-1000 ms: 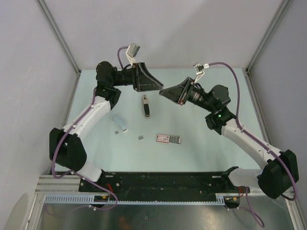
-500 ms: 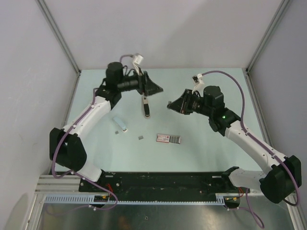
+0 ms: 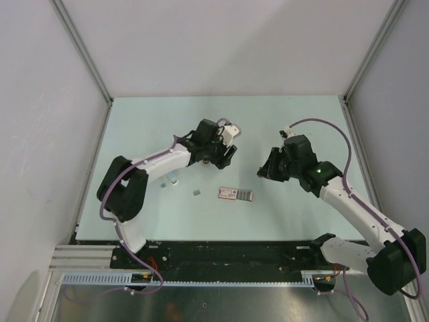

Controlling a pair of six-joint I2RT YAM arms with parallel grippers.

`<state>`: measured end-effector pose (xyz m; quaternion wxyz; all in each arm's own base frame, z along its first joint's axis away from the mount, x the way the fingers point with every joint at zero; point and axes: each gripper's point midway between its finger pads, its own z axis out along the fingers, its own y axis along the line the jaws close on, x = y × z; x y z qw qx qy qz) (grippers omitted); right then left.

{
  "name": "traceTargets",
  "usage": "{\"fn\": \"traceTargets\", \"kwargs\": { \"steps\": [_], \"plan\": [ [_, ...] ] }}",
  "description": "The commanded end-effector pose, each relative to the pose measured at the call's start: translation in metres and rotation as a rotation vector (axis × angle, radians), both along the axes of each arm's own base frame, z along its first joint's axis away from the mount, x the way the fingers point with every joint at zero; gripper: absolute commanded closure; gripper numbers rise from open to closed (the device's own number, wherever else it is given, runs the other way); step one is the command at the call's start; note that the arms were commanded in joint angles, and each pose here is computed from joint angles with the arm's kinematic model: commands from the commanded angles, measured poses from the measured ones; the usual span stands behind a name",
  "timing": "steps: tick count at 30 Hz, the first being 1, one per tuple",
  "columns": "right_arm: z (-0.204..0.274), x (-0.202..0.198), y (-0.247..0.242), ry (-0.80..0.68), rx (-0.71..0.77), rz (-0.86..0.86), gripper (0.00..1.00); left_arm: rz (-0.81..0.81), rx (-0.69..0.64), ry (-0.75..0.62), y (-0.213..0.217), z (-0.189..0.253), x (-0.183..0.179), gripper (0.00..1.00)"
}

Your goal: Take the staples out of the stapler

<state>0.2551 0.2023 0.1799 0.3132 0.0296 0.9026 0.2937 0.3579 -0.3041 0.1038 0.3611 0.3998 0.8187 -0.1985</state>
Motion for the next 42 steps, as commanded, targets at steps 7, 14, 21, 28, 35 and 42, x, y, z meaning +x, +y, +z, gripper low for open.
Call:
{"fn": "traceTargets", "kwargs": {
  "steps": [7,14,21,28,35,42],
  "plan": [
    [-0.027,-0.016,-0.023,0.065,-0.073,-0.051,1.0,-0.091,0.201,-0.142,0.002,-0.034,-0.013,0.35],
    [-0.034,-0.015,-0.021,0.084,-0.068,-0.048,1.0,-0.14,0.233,-0.139,-0.006,-0.052,-0.033,0.36],
    [-0.037,-0.014,-0.022,0.09,-0.073,-0.05,1.0,-0.169,0.249,-0.133,-0.009,-0.06,-0.051,0.37],
    [-0.038,-0.012,-0.024,0.093,-0.069,-0.052,1.0,-0.198,0.262,-0.116,-0.009,-0.069,-0.066,0.37],
    [-0.041,-0.013,-0.024,0.101,-0.073,-0.047,1.0,-0.218,0.254,-0.111,-0.011,-0.068,-0.076,0.38],
    [-0.051,-0.016,-0.014,0.113,-0.094,-0.003,1.0,-0.221,0.231,-0.12,-0.006,-0.058,-0.085,0.38]
  ]
}}
